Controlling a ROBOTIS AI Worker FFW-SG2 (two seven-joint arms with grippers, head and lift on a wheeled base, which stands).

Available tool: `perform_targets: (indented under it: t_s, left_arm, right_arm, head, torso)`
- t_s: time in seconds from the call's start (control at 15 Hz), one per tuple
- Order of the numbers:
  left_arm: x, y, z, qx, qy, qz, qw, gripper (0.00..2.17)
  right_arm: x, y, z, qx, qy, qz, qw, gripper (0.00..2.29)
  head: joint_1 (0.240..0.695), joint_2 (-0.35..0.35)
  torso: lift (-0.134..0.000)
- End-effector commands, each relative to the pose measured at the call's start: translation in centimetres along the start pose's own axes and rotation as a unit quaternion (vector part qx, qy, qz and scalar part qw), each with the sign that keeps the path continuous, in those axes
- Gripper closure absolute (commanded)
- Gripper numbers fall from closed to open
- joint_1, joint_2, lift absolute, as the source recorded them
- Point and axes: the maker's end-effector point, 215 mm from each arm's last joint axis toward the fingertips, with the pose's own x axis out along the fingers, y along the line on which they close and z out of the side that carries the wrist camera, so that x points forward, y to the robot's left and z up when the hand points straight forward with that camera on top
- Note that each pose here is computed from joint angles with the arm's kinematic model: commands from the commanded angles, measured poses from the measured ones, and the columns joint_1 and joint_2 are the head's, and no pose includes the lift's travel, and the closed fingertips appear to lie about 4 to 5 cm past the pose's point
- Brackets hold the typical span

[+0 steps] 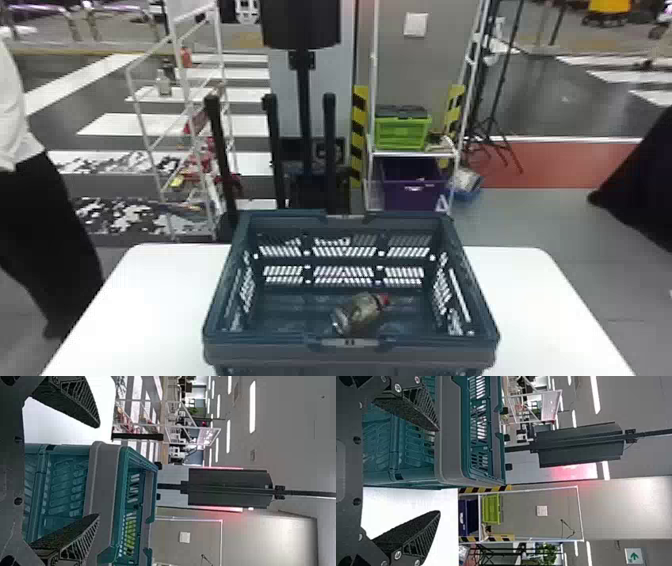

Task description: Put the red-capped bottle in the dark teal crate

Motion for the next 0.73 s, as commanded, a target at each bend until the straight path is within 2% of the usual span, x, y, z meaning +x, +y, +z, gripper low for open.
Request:
perform_targets:
  t_s: [0.0, 0.67]
  left_arm:
    - [-0.02, 0.03, -0.16, 0.001, 0.001, -0.001, 1.0000, 0.08]
    - [0.17, 0.71, -0.77, 0.001, 0.007, -0.001, 1.0000, 0.08]
  right_arm:
    - [-0.03, -0.01, -0.11, -0.001, 0.001, 0.000, 1.0000, 0.15]
    - [-0.12, -0.03, -0.13, -0.002, 0.002, -0.001, 1.0000, 0.15]
  head:
    - [0.499, 0.000]
    - [0.499, 0.000]
  torso:
    - [0.000]
    - [0.000]
